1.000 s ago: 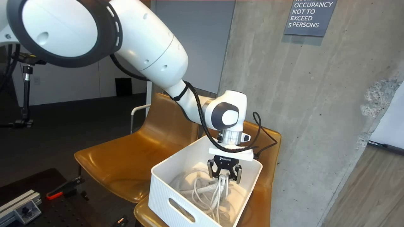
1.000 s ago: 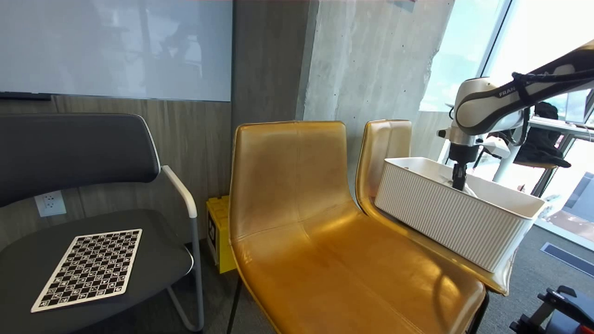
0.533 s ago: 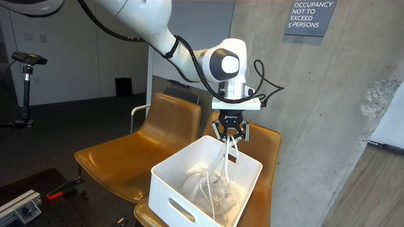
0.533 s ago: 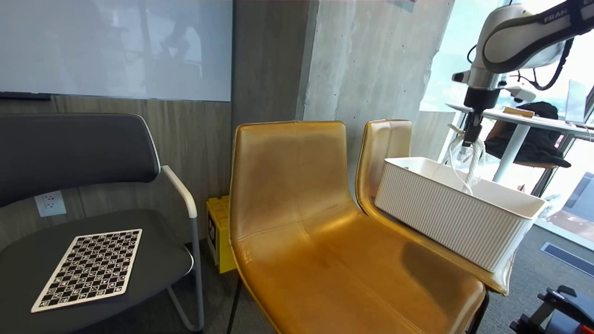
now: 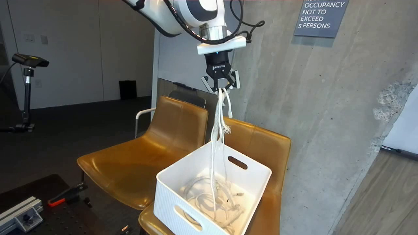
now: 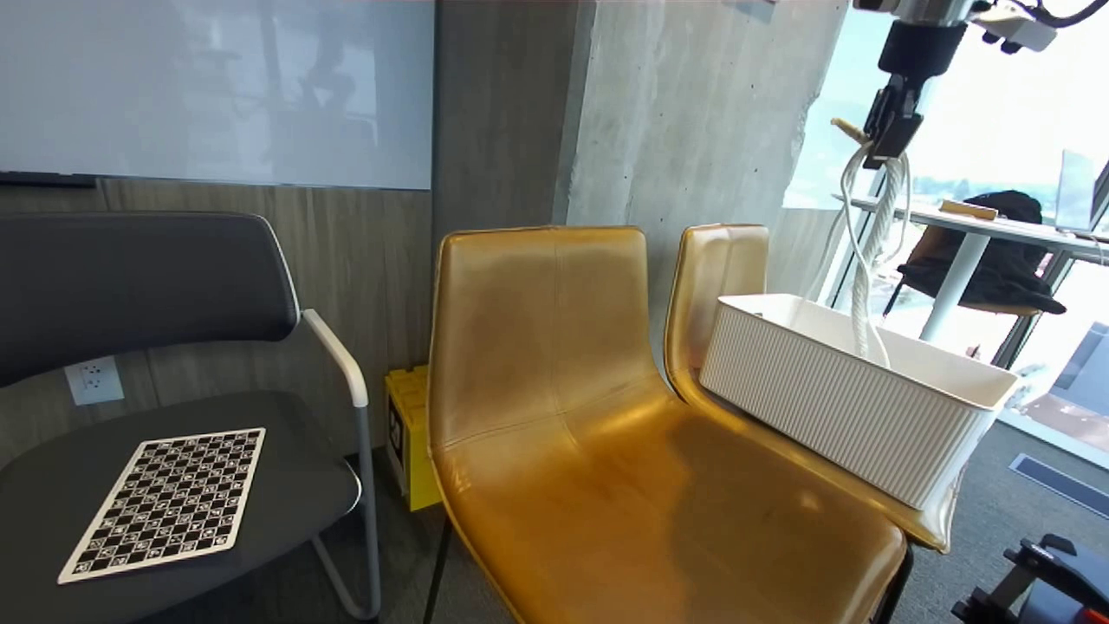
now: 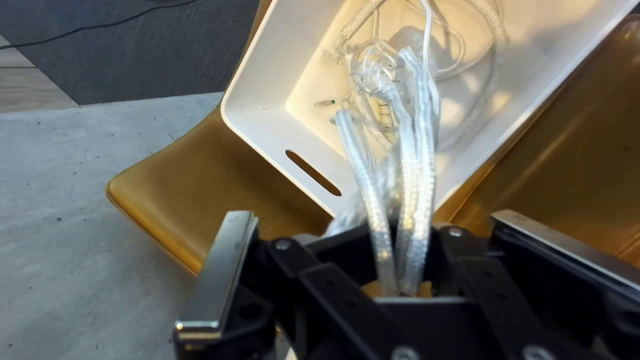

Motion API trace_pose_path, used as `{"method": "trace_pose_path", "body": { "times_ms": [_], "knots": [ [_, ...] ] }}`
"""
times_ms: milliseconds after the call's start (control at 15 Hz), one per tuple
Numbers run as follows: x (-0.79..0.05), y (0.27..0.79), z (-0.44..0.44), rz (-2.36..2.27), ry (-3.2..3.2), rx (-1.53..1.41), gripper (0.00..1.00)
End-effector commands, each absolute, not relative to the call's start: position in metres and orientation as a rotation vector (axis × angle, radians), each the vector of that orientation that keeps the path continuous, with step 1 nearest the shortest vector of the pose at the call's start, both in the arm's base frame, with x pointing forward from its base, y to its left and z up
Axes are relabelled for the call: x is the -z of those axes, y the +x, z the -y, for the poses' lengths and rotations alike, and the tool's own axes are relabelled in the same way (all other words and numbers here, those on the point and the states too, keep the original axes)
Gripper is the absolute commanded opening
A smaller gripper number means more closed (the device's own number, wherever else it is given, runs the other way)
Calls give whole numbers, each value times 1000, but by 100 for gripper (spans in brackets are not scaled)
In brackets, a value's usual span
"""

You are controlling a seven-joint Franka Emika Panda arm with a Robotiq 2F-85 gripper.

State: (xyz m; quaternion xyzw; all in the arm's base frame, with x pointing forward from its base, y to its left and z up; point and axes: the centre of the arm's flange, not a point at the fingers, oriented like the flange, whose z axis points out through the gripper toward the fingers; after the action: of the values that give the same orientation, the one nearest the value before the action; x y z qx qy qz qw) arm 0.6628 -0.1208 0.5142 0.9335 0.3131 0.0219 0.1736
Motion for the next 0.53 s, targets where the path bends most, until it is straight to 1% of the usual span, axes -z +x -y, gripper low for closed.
{"method": "trace_pose_path", "body": {
  "times_ms": [0,200,467],
  "knots": [
    [-561,651,30,-1017,2554,-99,0],
    [-583,643,-62,-1127,2483,-150,0],
    [-593,634,-193,-1253,2413,-195,0]
  ]
}}
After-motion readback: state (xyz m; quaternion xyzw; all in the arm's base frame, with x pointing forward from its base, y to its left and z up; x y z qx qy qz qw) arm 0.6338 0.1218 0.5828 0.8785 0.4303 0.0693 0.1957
